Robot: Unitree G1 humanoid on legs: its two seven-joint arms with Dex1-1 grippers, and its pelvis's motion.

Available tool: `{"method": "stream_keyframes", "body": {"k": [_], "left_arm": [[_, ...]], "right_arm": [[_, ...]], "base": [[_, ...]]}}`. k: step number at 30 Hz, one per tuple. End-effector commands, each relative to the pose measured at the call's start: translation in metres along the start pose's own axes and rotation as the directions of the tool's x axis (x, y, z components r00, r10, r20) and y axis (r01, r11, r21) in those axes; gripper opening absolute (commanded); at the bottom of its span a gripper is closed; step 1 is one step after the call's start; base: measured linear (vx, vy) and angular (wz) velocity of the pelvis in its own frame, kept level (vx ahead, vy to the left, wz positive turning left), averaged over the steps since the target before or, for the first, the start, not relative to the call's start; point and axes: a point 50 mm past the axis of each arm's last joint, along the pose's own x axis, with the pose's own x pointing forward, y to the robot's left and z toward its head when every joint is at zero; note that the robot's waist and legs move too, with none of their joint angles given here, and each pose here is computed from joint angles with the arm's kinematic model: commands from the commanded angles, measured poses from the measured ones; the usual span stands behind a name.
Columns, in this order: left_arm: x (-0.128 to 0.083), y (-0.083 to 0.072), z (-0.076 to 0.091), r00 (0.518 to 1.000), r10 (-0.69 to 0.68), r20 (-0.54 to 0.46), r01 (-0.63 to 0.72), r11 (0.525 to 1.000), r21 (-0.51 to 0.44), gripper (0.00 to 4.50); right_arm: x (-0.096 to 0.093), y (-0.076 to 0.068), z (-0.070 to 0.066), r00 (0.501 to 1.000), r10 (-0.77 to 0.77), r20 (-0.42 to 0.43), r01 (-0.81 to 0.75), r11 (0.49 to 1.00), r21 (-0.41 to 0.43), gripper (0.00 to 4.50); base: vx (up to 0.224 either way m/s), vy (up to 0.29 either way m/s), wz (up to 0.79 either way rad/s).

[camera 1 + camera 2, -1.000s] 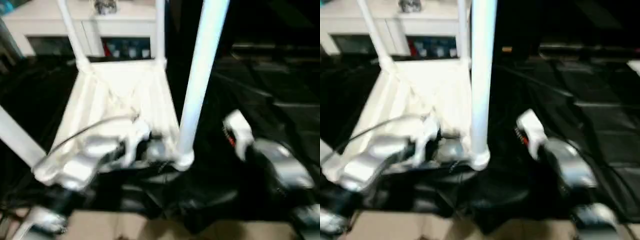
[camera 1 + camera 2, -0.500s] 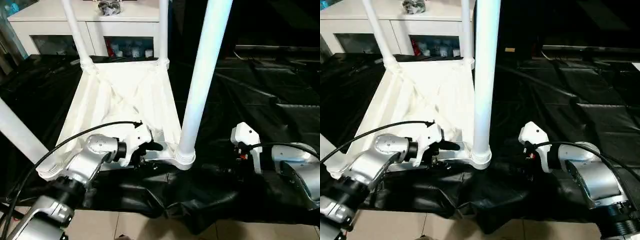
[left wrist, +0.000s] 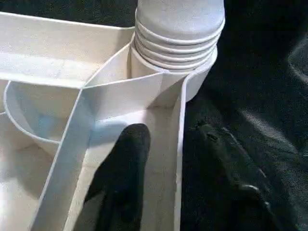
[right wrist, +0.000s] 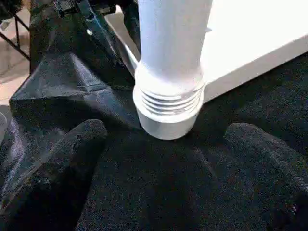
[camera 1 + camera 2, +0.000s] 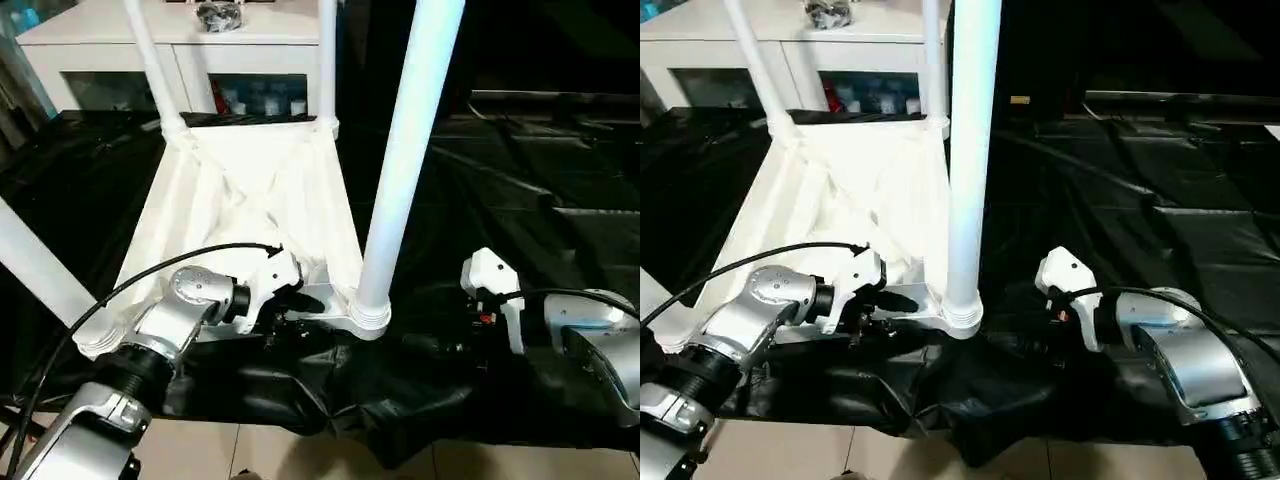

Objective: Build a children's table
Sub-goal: Rotate leg to tighten

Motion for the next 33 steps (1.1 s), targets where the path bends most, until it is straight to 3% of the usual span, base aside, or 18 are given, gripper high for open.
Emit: {"method": "stream_keyframes", "body": {"k": [1, 10, 17, 20, 24, 33], "left_arm": [[0.000, 0.001, -0.004, 1.000, 0.000, -0.014, 0.000, 1.000, -0.017, 1.46], [-0.001, 0.003, -0.015, 0.993, 0.006, -0.117, -0.006, 1.000, 0.000, 0.76], [-0.002, 0.003, -0.022, 0.987, 0.018, -0.160, -0.025, 0.999, -0.039, 0.17], [-0.002, 0.002, -0.020, 0.990, 0.043, -0.135, -0.055, 0.995, -0.087, 0.09], [0.002, -0.007, -0.006, 0.993, 0.119, 0.012, -0.115, 0.976, -0.183, 0.04], [-0.005, -0.027, -0.009, 0.991, 0.132, 0.002, -0.131, 0.985, -0.110, 0.04]], "right_arm": [[0.000, 0.004, 0.005, 1.000, 0.020, 0.000, -0.020, 1.000, -0.021, 4.50], [0.001, 0.004, 0.007, 0.999, 0.035, -0.002, -0.035, 0.999, -0.020, 4.50], [0.008, 0.009, 0.008, 0.998, 0.058, 0.027, -0.059, 0.998, 0.026, 4.50], [0.014, 0.009, 0.010, 0.998, 0.045, 0.046, -0.046, 0.999, 0.026, 4.50], [0.033, -0.001, 0.012, 0.992, -0.090, 0.084, 0.086, 0.995, 0.048, 4.50], [0.057, -0.009, 0.011, 0.991, -0.121, 0.054, 0.118, 0.991, 0.067, 4.50]], "base": [[0.000, 0.000, 0.00], [0.000, 0.000, 0.00], [0.000, 0.000, 0.00], [0.000, 0.000, 0.00], [0.000, 0.000, 0.00], [0.000, 0.000, 0.00]]}}
